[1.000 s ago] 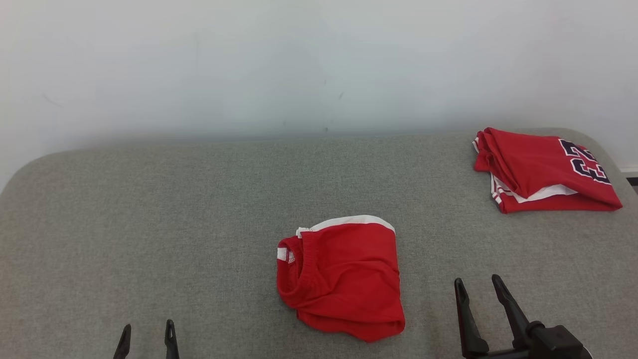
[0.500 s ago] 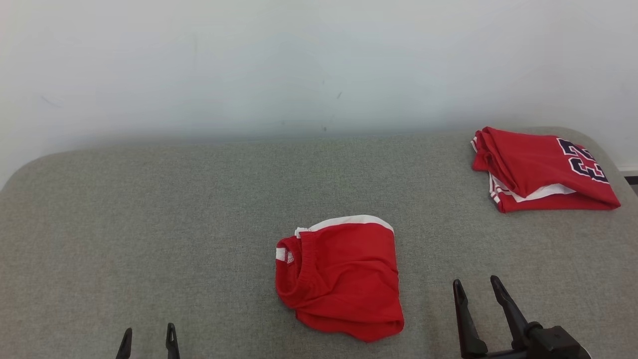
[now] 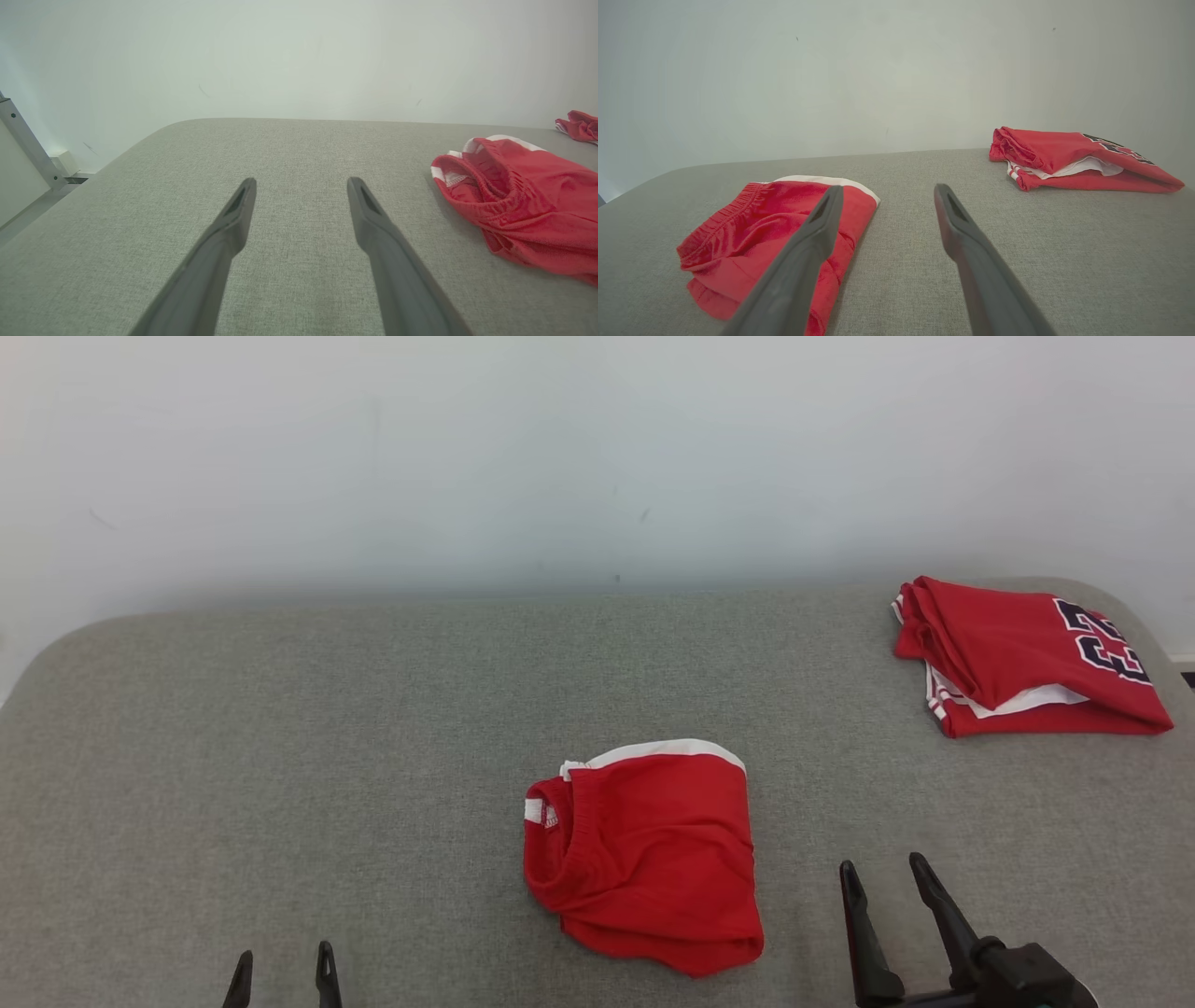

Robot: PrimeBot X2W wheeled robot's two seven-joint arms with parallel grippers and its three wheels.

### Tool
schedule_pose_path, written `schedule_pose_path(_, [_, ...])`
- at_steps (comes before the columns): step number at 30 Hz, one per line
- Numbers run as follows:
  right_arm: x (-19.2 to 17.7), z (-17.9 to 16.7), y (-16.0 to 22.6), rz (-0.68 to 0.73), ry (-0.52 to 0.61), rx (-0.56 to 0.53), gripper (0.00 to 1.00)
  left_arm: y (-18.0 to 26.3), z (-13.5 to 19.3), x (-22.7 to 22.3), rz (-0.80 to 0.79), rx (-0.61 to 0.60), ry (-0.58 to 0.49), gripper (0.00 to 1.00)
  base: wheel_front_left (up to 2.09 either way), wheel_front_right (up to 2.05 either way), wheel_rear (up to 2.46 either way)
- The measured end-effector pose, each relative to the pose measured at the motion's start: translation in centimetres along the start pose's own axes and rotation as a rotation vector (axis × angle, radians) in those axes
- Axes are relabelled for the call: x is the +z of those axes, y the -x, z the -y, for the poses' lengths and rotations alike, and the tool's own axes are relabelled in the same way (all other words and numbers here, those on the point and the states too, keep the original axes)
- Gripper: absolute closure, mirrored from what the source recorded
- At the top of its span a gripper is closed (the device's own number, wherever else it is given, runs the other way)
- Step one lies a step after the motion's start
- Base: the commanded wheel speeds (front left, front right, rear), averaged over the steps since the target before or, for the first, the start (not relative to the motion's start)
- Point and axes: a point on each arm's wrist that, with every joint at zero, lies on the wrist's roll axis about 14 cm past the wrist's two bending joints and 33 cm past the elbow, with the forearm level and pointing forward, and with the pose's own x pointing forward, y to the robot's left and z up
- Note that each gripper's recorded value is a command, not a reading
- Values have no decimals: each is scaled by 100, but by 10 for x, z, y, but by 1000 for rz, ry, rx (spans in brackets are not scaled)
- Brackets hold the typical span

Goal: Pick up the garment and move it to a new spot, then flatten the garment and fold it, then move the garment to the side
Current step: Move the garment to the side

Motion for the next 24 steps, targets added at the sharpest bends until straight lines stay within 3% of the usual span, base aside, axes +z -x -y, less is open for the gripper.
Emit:
schedule_pose_path(12, [-14, -20, -47, -58, -4, 76, 0, 7, -6, -4, -13, 19, 6, 0, 0, 0, 0])
schedule_pose_path(24, [-74, -25, -80, -304, -13, 79, 0, 17, -22, -8, -25, 78, 21, 0, 0, 0, 0])
